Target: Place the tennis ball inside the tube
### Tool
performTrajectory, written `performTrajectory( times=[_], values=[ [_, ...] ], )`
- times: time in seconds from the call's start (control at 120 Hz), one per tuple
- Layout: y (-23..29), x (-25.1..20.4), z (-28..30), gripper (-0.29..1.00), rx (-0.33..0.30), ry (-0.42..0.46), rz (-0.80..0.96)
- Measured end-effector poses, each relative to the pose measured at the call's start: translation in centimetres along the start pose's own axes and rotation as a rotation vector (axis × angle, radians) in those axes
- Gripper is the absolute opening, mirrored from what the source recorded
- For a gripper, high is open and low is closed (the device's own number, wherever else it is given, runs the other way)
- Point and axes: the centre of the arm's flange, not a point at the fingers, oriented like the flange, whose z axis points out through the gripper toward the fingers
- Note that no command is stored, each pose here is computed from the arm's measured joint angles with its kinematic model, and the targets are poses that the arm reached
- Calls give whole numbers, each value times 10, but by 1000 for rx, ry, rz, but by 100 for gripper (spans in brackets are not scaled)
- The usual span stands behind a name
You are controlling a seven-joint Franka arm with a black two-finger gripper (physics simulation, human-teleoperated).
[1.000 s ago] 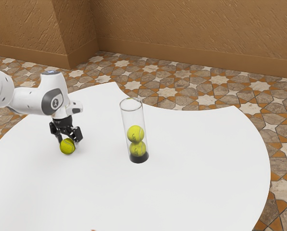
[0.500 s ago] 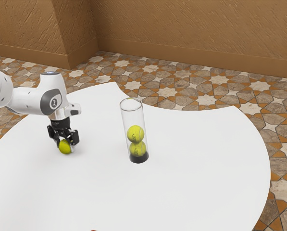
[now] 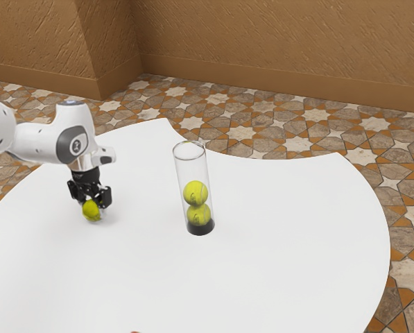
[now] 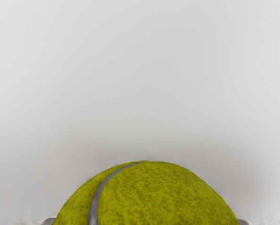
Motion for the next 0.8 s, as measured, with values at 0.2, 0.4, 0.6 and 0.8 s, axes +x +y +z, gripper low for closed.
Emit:
performTrajectory(
  times=[0.2, 0.4, 0.6, 0.8],
  values=[
    [8, -19, -39, 31, 30, 35, 0],
    [31, -52, -98, 31, 73, 96, 11],
    [59, -83, -147, 31, 103, 151, 25],
    [103, -100, -203, 31, 100, 225, 56]
  ],
)
